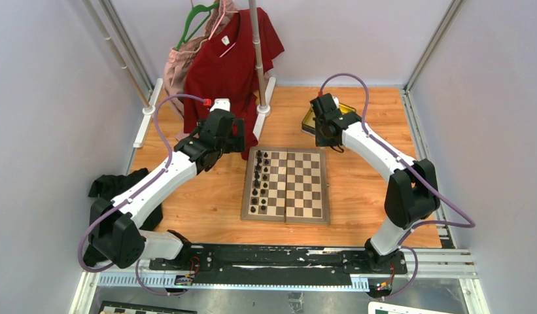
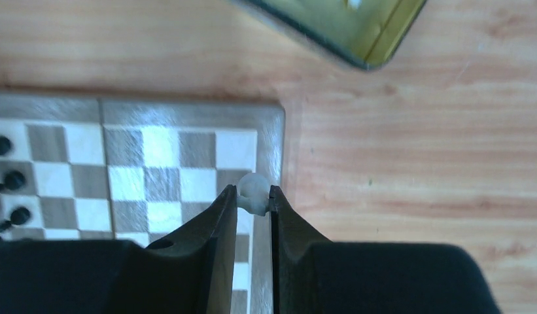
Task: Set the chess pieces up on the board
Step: Place the chess piece on the chessboard.
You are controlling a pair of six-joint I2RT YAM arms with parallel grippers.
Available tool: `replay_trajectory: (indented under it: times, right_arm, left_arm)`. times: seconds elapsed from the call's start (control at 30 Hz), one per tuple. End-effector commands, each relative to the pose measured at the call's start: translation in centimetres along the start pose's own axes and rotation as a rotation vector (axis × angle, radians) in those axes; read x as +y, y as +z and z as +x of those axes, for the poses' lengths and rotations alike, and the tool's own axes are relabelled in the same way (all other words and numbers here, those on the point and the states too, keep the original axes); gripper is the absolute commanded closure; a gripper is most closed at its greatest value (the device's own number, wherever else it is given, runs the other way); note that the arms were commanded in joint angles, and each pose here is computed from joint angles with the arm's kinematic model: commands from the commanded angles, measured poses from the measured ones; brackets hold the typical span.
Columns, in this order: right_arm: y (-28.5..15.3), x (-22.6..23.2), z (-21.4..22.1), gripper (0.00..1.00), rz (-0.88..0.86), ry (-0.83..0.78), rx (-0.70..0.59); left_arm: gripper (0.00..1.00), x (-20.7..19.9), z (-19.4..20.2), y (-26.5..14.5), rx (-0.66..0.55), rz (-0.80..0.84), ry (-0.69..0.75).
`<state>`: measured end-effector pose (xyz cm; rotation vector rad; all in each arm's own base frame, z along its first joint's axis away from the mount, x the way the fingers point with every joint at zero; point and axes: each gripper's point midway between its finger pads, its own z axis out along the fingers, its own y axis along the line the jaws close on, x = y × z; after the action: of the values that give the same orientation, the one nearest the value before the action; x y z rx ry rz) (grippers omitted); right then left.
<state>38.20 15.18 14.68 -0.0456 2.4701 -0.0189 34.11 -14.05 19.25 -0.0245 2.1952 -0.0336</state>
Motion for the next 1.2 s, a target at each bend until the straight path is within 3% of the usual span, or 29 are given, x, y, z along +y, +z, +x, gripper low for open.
replay_trajectory:
  times: [0.0, 0.37, 1.17]
  right_arm:
    - [-0.9, 0.0, 4.3, 1.00, -0.003, 0.001, 0.103]
    - [0.9, 2.1, 8.8, 1.00, -0.045, -0.058, 0.218]
    - [4.4, 2.7, 8.3, 1.00, -0.039, -0.072, 0.201]
  left_arm:
    - [0.05, -0.2, -0.4, -0.5, -0.030, 0.024, -0.007]
    - [0.05, -0.1, 0.1, -0.2, -0.013, 0.016, -0.002]
    - [0.05, 0.0, 1.4, 0.6, 0.014, 0.007, 0.007]
